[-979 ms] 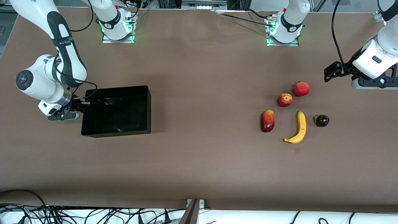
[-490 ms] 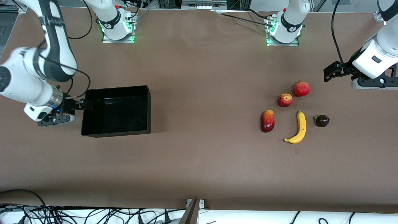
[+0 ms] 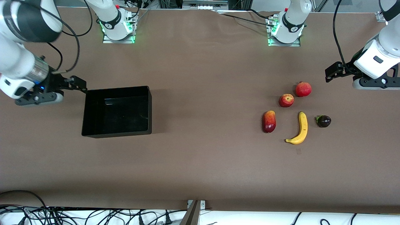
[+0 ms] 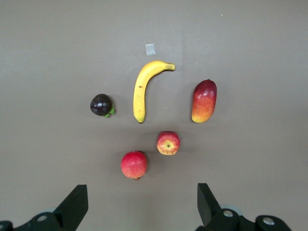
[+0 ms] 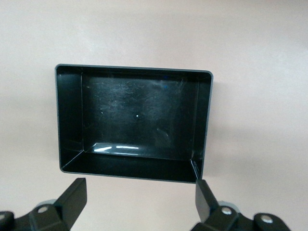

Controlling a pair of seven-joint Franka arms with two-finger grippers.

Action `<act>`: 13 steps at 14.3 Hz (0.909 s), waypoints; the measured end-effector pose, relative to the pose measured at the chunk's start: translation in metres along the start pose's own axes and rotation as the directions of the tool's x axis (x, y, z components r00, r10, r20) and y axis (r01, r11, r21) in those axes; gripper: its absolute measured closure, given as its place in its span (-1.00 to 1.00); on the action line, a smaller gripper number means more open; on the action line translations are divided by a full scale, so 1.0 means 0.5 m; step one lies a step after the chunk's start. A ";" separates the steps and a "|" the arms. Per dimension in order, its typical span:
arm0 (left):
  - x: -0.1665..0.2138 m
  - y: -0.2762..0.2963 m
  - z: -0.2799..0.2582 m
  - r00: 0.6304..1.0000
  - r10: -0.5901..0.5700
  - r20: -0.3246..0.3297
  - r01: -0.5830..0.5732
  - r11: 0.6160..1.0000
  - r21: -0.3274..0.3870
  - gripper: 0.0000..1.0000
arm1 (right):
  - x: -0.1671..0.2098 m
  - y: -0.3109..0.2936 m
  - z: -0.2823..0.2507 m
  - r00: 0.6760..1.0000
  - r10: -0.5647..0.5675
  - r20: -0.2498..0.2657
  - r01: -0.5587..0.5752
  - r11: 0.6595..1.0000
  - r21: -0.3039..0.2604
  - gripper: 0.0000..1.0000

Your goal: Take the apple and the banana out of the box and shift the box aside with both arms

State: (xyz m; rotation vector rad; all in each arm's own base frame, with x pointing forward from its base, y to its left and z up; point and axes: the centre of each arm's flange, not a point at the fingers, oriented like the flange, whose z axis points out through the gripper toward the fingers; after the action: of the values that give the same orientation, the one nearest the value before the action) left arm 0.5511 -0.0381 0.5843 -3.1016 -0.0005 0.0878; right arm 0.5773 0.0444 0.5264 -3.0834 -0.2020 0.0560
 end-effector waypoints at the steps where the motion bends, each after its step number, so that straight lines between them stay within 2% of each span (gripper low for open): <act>1: 0.000 0.000 0.000 1.000 0.000 0.000 0.000 1.000 0.000 -1.00 | -0.002 0.004 -0.017 1.000 0.003 -0.001 -0.003 1.000 0.001 -1.00; 4: 0.000 0.000 0.000 1.000 0.000 0.000 0.000 1.000 0.000 -1.00 | -0.002 0.007 -0.039 1.000 -0.002 0.000 0.002 1.000 0.001 -1.00; 8: 0.000 0.000 0.000 1.000 0.000 0.000 0.000 1.000 0.000 -1.00 | -0.013 -0.007 -0.036 0.999 -0.014 0.048 0.014 1.000 0.006 -1.00; 13: -0.001 0.000 0.000 1.000 0.000 0.003 0.000 1.000 0.000 -1.00 | -0.028 0.001 -0.073 0.999 -0.017 0.031 0.016 1.000 0.013 -1.00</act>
State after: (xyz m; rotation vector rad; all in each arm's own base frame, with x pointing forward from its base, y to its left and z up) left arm 0.5507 -0.0382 0.5841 -3.1012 -0.0006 0.0928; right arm 0.5651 0.0402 0.5634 -3.0692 -0.2278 0.1041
